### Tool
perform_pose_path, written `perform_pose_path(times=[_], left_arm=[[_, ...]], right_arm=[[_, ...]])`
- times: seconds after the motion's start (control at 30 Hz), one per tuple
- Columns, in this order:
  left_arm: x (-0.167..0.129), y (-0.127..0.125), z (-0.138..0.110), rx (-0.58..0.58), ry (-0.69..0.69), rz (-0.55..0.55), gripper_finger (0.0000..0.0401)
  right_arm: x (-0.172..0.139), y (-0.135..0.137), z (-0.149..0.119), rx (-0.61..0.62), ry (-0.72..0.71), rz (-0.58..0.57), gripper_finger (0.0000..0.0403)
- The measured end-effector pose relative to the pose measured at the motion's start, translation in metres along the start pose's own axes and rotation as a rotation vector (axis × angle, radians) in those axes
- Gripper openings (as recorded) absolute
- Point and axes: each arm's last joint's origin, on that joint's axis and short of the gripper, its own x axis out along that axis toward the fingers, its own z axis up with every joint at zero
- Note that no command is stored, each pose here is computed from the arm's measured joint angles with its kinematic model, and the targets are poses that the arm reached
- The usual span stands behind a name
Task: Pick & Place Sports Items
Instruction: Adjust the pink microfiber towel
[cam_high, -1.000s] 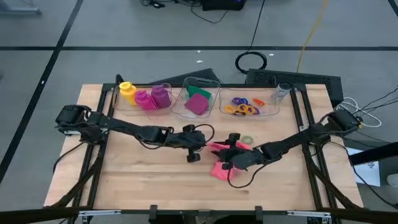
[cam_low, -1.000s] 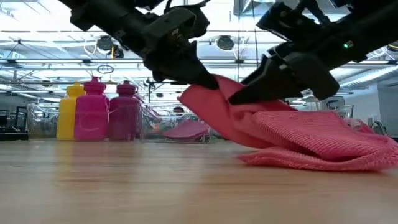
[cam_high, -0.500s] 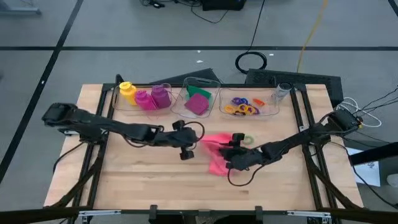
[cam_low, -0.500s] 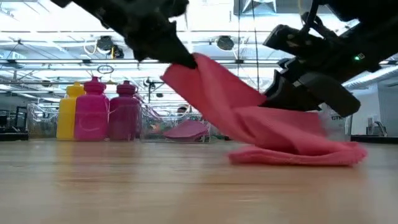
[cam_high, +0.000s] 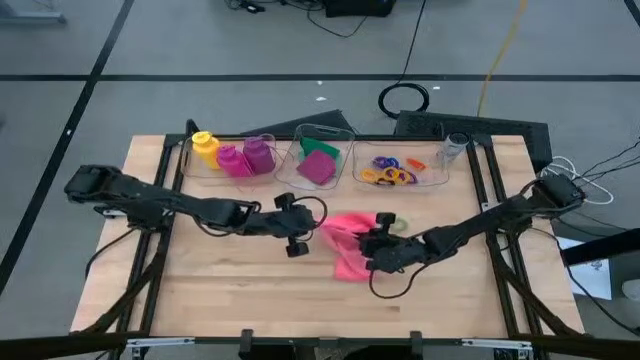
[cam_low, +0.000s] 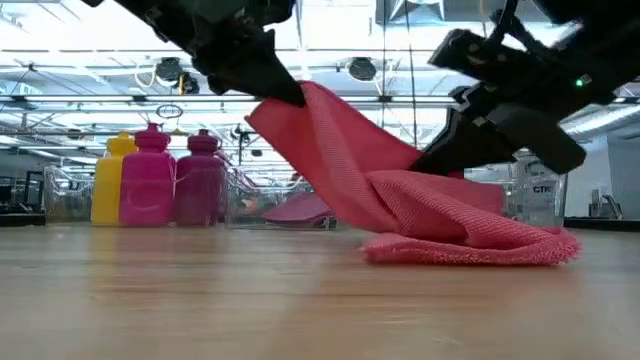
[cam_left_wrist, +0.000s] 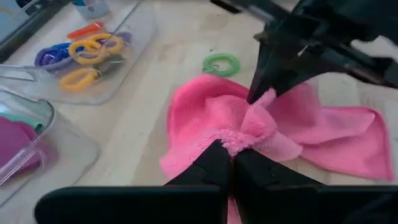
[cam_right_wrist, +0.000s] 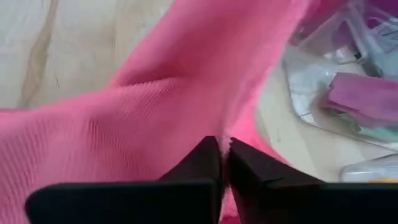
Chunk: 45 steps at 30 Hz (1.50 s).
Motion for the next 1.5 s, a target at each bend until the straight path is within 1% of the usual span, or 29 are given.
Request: perform_pose_path(times=[0.1, 0.27, 0.33, 0.43, 0.53, 0.7, 0.83, 1.03, 1.17, 1.33, 1.43, 1.5], left_arm=[[0.000, 0.000, 0.000, 0.015, -0.004, 0.014, 0.0000], [0.000, 0.001, 0.002, 0.044, -0.028, 0.038, 0.0000], [0.000, 0.000, 0.004, 0.062, -0.044, 0.035, 0.0000], [-0.001, 0.000, 0.007, 0.088, -0.076, 0.030, 0.0000], [-0.009, 0.002, 0.012, 0.104, -0.104, 0.028, 0.0000], [-0.032, 0.010, 0.022, 0.115, -0.161, 0.073, 0.0000], [-0.055, 0.020, 0.027, 0.119, -0.188, 0.128, 0.0000], [-0.069, 0.035, 0.028, 0.118, -0.180, 0.173, 0.0000], [-0.070, 0.039, 0.029, 0.159, -0.171, 0.211, 0.0000], [-0.081, 0.040, 0.038, 0.190, -0.142, 0.259, 0.0000], [-0.090, 0.036, 0.045, 0.175, -0.130, 0.249, 0.0000], [-0.094, 0.030, 0.044, 0.169, -0.120, 0.231, 0.0000]], right_arm=[[-0.010, -0.009, 0.007, 0.014, -0.015, -0.001, 0.0001], [-0.028, -0.031, 0.019, 0.050, -0.044, -0.012, 0.0001], [-0.032, -0.039, 0.022, 0.042, -0.050, -0.022, 0.0000], [-0.033, -0.047, 0.024, -0.018, -0.050, -0.063, 0.0000], [-0.033, -0.051, 0.024, -0.106, -0.047, -0.167, 0.0000], [-0.036, -0.052, 0.028, -0.214, -0.050, -0.283, 0.0000], [-0.045, -0.051, 0.041, -0.292, -0.057, -0.358, 0.0000], [-0.059, -0.057, 0.073, -0.376, -0.079, -0.431, 0.0000], [-0.067, -0.063, 0.090, -0.442, -0.071, -0.487, 0.0000], [-0.073, -0.068, 0.100, -0.516, -0.034, -0.558, 0.0000], [-0.074, -0.068, 0.101, -0.509, -0.034, -0.565, 0.0000], [-0.075, -0.066, 0.100, -0.493, -0.045, -0.556, 0.0000]])
